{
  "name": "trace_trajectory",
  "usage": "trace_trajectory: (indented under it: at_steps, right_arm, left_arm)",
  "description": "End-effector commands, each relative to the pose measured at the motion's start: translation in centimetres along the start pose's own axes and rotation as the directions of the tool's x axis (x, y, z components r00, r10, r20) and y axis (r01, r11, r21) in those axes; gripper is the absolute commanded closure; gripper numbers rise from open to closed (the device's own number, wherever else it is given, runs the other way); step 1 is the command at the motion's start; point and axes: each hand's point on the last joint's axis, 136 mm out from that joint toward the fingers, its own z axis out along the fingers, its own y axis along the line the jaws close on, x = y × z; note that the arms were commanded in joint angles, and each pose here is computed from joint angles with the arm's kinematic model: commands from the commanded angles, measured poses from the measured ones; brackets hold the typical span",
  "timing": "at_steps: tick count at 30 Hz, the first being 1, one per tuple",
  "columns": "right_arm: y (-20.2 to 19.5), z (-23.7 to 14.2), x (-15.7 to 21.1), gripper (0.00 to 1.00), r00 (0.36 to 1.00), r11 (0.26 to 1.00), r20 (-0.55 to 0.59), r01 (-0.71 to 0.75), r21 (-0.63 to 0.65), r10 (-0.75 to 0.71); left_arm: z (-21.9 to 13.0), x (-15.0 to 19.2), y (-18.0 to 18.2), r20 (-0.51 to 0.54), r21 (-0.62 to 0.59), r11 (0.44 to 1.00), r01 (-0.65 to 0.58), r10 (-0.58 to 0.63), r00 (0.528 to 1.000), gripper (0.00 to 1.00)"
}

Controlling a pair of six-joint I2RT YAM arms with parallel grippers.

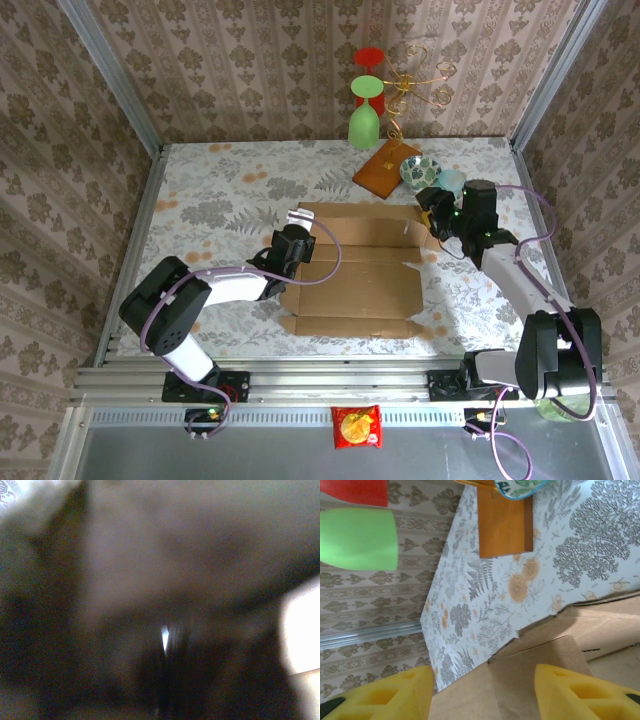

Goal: Fold the paper box

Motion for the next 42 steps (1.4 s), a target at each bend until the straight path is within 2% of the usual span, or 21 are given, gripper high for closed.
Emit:
trace_trajectory:
  at_steps: [1,6,10,17,18,21,22,24,27,30,33,36,42]
  right_arm:
    - [1.0,0.3,0.5,0.44,0.999,0.999,-0.036,0.018,-0.035,-0.019]
    - [1.3,0.9,1.8,0.43,0.997,0.999,-0.075,0.003,-0.045,-0.007]
    - [2.2,1.3,2.6,0.49,0.995,0.997,-0.099,-0.019,-0.073,0.012]
    - [2.5,1.3,2.6,0.85,0.996,0.997,-0.09,-0.03,-0.066,0.024]
    - [2.3,1.3,2.4,0.84,0.996,0.998,-0.086,-0.027,-0.062,0.022]
    - [1.8,0.7,1.7,0.59,0.998,0.997,-0.062,-0.017,-0.069,0.013]
    - [1.4,0.3,1.3,0.54,0.999,0.998,-0.046,-0.01,-0.069,0.007]
    - [0.3,-0.8,0.6,0.5,1.0,0.998,-0.011,-0.01,-0.056,0.009]
    - [-2.8,-2.9,-0.1,0.46,0.998,1.0,0.053,-0.017,0.018,0.016]
    - [-5.5,-3.4,0.6,0.44,0.998,0.997,0.06,-0.008,0.078,0.003]
    - [-7.6,-2.8,1.4,0.44,0.999,0.991,0.043,0.024,0.131,-0.03]
    - [-9.0,-1.9,1.7,0.44,0.998,0.985,0.013,0.057,0.162,-0.06]
    - [-9.8,-0.1,2.3,0.42,0.99,0.971,-0.038,0.138,0.196,-0.133]
  left_arm:
    - [-0.2,-0.5,0.0,0.016,0.012,1.0,-0.01,0.01,1.0,1.0]
    - [0.0,-0.5,-0.4,0.015,0.023,1.0,-0.011,0.011,1.0,1.0]
    - [0.2,-0.7,-0.5,0.016,0.026,1.0,-0.012,0.011,1.0,1.0]
    - [0.4,-0.8,-0.4,0.011,0.013,1.0,-0.004,0.004,1.0,1.0]
    - [0.4,-0.7,-0.2,0.008,0.01,1.0,0.001,-0.001,1.0,1.0]
    - [0.5,-0.5,0.2,-0.005,0.012,1.0,0.027,-0.027,1.0,1.0]
    - [0.6,-0.5,0.4,-0.009,0.01,0.999,0.034,-0.034,0.999,1.0]
    - [0.7,-0.4,0.7,-0.013,0.007,0.999,0.04,-0.04,0.999,1.0]
    - [0.6,-0.5,0.9,-0.015,0.007,0.999,0.043,-0.043,0.999,1.0]
    - [0.7,-0.5,1.1,-0.015,0.011,0.999,0.05,-0.049,0.999,1.0]
    - [0.7,-0.8,1.3,-0.013,0.024,0.996,0.084,-0.083,0.996,1.0]
    - [0.7,-1.3,2.0,-0.009,0.054,0.984,0.167,-0.167,0.986,1.0]
    - [0.2,-2.5,3.1,0.017,0.141,0.951,0.275,-0.28,0.96,1.0]
